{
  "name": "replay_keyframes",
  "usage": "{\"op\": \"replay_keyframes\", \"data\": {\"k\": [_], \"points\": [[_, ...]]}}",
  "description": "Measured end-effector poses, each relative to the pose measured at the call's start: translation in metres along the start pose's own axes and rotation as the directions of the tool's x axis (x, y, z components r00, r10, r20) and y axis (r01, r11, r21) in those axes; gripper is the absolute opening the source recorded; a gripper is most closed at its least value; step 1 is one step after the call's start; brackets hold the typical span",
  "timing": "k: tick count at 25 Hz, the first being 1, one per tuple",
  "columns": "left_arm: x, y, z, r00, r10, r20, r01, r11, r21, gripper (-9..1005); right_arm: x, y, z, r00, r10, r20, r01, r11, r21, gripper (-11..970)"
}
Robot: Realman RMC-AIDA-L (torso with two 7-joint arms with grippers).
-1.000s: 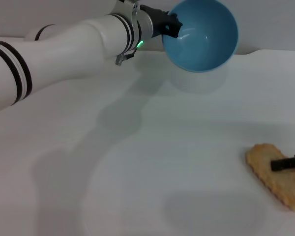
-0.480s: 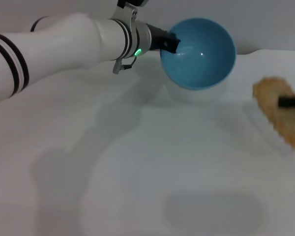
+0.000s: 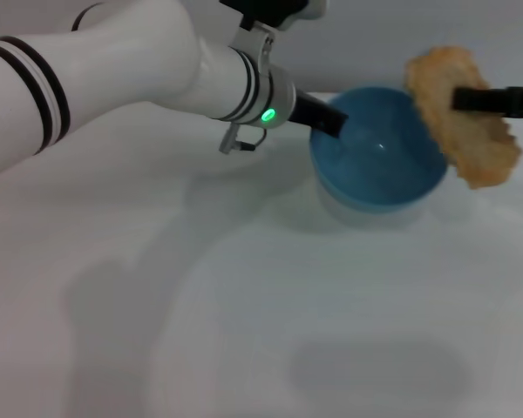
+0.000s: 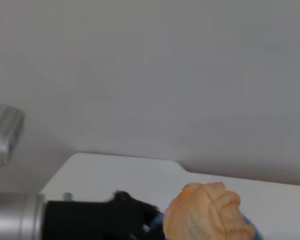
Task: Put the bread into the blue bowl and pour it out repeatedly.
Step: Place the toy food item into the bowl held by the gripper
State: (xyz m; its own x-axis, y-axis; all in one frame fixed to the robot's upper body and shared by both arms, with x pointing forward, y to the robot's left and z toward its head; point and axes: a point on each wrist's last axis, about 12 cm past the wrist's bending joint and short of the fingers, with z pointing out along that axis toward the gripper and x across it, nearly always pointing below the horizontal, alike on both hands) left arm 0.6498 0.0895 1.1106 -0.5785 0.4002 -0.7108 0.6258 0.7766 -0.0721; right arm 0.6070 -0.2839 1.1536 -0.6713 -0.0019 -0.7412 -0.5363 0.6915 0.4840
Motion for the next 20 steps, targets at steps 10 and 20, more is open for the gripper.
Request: {"op": "replay_keyframes", "data": {"k": [10,20], "points": [[0.004,-0.014,0.001,1.0,0.012,-0.026,-0.011,0.999,0.051,0,0.008,0.012,0.047,0.999,0.028,-0.025,-0.03,0.996,-0.083,171],[0.008,-0.007,0.0,1.0,-0.007,-0.023,0.007,0.999,0.036,0,0.027,0.008,0.052,0.995,0.08,-0.067,-0.086,0.993,-0.086,175]]}}
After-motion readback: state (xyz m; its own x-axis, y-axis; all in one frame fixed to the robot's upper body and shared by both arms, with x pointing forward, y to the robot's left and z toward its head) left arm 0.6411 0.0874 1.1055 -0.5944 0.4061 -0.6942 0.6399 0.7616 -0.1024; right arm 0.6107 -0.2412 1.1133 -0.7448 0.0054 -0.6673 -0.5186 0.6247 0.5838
